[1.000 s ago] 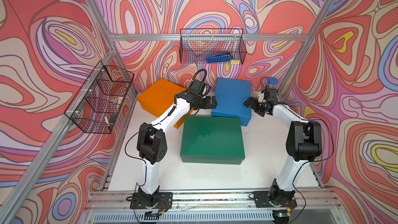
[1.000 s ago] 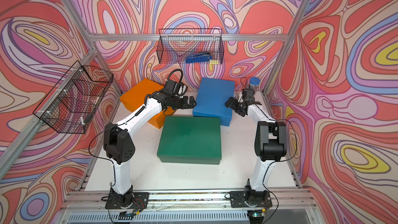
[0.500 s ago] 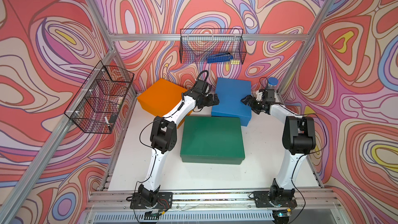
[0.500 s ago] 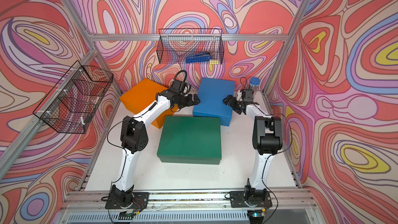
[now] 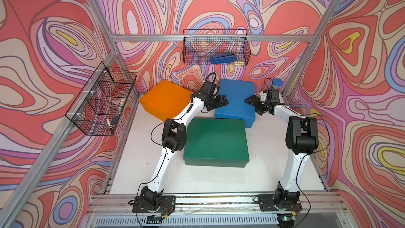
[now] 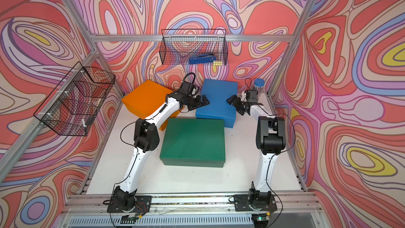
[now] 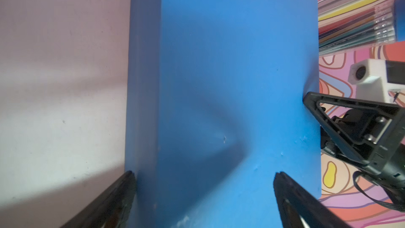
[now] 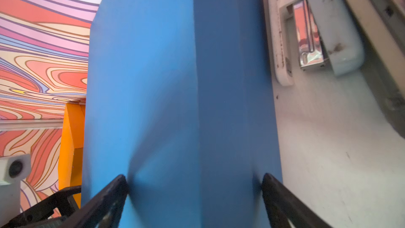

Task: Stack the shoeboxes
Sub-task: Pick up the shoebox from the center of the board.

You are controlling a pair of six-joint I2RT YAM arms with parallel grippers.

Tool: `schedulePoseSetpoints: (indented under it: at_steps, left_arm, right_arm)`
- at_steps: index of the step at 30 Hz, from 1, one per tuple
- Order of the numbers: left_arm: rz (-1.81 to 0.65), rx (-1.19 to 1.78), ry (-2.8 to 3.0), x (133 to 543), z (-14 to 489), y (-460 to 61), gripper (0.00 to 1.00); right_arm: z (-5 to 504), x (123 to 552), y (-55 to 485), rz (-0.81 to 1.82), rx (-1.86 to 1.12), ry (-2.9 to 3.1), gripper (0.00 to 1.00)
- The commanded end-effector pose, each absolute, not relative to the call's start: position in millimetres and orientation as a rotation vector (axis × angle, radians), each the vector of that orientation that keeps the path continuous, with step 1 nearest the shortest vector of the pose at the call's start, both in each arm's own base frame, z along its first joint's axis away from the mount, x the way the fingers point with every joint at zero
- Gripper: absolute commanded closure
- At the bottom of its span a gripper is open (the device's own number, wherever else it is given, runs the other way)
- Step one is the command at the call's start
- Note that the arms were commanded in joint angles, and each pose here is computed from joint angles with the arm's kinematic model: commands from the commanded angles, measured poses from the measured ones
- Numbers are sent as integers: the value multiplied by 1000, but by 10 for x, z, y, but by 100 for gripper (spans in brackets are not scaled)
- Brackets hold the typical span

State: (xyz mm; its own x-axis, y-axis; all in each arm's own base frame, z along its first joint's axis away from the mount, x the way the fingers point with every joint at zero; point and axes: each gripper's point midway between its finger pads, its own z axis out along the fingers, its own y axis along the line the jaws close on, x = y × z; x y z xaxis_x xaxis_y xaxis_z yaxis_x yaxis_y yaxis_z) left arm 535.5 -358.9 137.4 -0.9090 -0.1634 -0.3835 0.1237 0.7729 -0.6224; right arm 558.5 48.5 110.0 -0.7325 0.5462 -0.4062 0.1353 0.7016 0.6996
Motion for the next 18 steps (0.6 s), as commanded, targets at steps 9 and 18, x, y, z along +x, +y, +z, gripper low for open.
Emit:
schedulePoseSetpoints:
  at_steps: [9, 18]
  left_arm:
    - [-1205, 24, 2393, 5246, 2064, -3991, 2]
    - [-1241, 104, 2259, 5107, 2672, -4087, 1]
  right_arm:
    - [1574, 5596, 761, 1132, 493, 2186, 7]
    - [2098, 5550, 879, 1278, 459, 2068, 11]
